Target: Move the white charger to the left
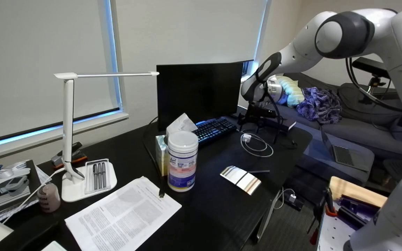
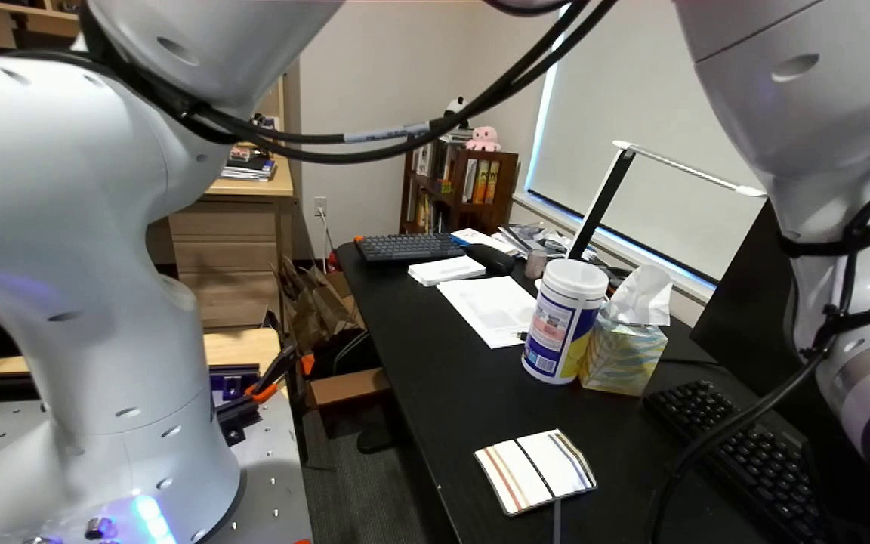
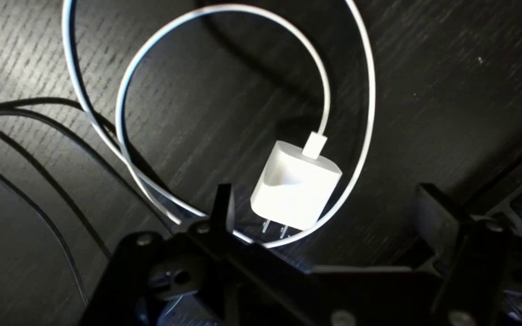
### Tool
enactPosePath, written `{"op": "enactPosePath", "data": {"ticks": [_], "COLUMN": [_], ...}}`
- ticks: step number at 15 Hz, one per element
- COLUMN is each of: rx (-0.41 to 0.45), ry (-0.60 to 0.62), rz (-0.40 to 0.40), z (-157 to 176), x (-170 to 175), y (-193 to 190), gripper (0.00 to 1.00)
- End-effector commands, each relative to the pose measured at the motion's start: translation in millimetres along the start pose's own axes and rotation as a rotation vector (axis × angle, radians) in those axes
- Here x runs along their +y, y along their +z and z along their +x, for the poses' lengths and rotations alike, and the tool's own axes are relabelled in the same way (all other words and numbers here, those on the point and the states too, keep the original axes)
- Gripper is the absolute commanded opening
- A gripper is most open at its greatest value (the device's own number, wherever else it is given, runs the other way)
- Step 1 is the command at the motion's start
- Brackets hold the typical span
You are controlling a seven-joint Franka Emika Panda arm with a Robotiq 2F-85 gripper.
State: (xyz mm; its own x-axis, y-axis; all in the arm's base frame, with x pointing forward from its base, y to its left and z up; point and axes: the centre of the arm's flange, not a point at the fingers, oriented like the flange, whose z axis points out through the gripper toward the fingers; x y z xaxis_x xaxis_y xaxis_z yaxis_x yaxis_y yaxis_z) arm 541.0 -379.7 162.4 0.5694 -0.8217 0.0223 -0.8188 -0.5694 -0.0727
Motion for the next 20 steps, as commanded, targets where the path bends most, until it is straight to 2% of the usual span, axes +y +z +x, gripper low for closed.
{"op": "enactPosePath", "data": {"ticks": [1, 11, 15, 20], "rx": [-0.007, -0.002, -0.011, 0.002], "ry": [0.114, 0.275, 0.294, 0.275], "rz": [0.015, 0.037, 0.043, 0.106], "z": [14, 15, 16, 21], "x": [-4, 9, 13, 3], "y": [14, 35, 40, 50], "gripper": [1.00, 1.00, 1.00, 1.00]}}
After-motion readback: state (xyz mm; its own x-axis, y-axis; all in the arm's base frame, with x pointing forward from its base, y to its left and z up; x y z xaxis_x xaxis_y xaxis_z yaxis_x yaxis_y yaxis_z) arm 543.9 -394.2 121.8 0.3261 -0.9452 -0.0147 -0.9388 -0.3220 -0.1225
